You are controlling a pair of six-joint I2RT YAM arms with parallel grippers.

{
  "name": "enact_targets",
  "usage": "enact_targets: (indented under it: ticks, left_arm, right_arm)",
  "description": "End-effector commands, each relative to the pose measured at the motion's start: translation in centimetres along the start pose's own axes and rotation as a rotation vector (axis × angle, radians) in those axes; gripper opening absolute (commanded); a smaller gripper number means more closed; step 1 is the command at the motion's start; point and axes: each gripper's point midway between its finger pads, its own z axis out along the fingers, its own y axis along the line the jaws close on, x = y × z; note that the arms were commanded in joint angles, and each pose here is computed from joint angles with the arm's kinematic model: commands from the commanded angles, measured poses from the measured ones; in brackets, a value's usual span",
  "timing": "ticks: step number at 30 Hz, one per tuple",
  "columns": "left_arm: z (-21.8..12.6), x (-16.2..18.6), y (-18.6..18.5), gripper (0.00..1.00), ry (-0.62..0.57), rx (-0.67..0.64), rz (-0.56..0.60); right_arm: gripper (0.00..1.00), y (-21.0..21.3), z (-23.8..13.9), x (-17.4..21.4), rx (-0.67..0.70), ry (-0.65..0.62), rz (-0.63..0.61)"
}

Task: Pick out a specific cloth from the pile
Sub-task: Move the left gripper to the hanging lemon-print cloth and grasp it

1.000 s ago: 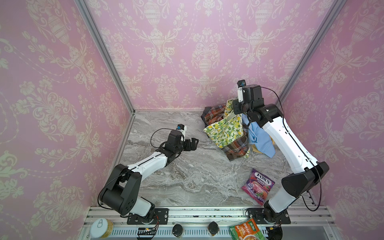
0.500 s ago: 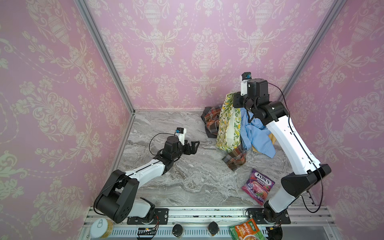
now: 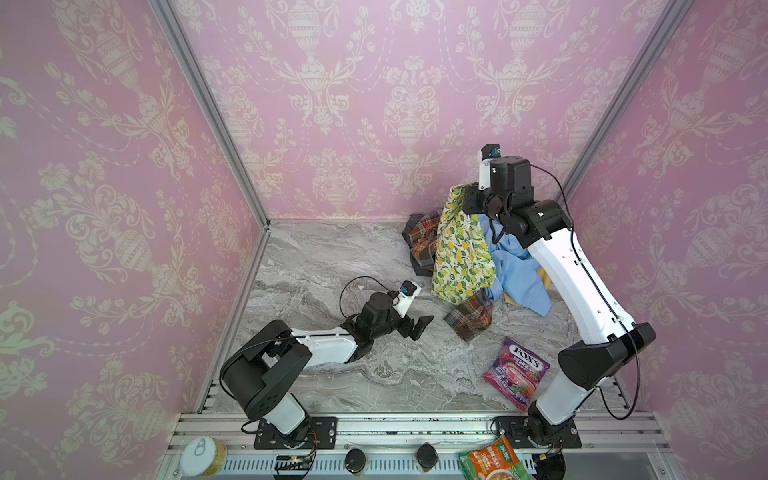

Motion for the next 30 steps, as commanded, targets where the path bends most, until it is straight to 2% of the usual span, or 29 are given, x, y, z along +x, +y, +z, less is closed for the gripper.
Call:
enact_targets:
  ticks: [1, 7, 10, 17, 19, 21, 26, 30]
  left_arm:
    - [1.7, -2.9, 0.3, 0.99, -0.099, -0.057, 0.131]
    - [4.4, -6.3, 0.5, 0.99, -0.214, -0.082, 0.166]
    - [5.8, -7.3, -0.7, 0.99, -0.248, -0.059, 0.197]
    - [8.4, -6.9, -3.5, 0.99, -0.243, -0.028, 0.258]
    - [8.9, -6.9, -3.3, 0.99, -0.239, -0.09, 0.291]
    - [9.4, -7.4, -2.2, 0.99, -0.243, -0.214, 0.322]
    - [9.1, -10.4, 0.2, 0.99, -0.334, -0.477, 0.352]
    - [8.6, -12.8, 0.4, 0.99, -0.419, -0.569, 0.386]
  right_arm:
    - [0.0, 0.0, -1.6, -2.9, -0.009, -0.096, 0.05]
    - [0.0, 0.3, -2.6, -3.7, -0.039, -0.116, 0.088]
    - [0.0, 0.5, -2.8, -4.0, -0.038, -0.124, 0.091]
    - [0.0, 1.0, -2.6, -4.4, -0.036, -0.122, 0.087]
    - [0.0, 1.0, -2.6, -4.5, -0.036, -0.126, 0.086]
    - [0.0, 1.2, -2.8, -4.6, -0.038, -0.132, 0.086]
    - [0.0, 1.6, -3.0, -4.7, -0.044, -0.135, 0.08]
    - [0.0, 1.9, -3.2, -4.6, -0.048, -0.133, 0.077]
